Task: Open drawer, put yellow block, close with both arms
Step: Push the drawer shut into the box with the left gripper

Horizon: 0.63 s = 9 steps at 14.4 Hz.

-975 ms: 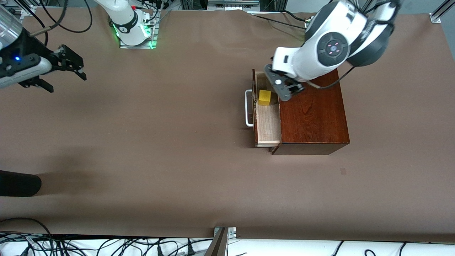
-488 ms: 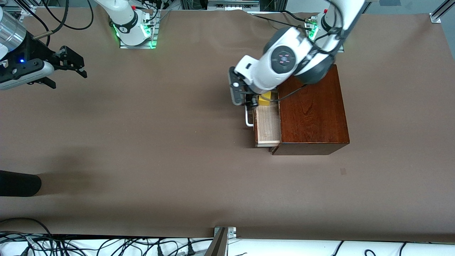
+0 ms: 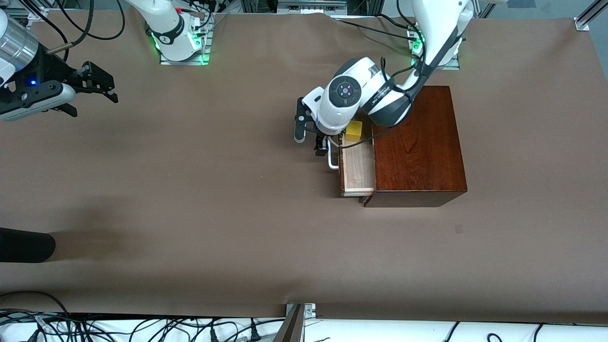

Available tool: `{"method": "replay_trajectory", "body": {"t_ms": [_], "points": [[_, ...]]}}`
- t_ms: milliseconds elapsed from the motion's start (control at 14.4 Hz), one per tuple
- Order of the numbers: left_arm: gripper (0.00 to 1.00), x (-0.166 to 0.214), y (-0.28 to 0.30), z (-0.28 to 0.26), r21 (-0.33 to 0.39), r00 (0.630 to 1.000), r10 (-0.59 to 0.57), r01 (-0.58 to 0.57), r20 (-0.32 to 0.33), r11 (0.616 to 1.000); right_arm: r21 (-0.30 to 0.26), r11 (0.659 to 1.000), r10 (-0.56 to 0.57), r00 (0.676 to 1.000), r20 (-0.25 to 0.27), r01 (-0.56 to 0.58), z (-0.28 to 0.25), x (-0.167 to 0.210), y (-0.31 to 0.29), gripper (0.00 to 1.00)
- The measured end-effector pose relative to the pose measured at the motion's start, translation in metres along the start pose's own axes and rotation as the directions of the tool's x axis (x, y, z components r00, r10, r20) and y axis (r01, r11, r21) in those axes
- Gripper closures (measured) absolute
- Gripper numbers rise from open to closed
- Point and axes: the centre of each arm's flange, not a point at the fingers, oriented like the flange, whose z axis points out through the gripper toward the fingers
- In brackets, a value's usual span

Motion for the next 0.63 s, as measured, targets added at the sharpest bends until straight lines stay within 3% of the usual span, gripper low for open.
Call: {"method": "replay_trajectory", "body": {"t_ms": [279, 627], "points": [[0.00, -0.020, 0.000, -0.001, -0.082, 0.995, -0.005, 0.013, 0.097, 0.997, -0.003, 1.000, 0.006, 1.000, 0.001, -0.006, 0.000, 0.000, 0.004, 0.00], [0.00, -0.068, -0.015, -0.013, -0.124, 0.973, -0.037, 0.067, 0.228, 0.990, -0.007, 1.000, 0.008, 1.000, -0.008, -0.008, 0.000, 0.000, 0.005, 0.00]]}}
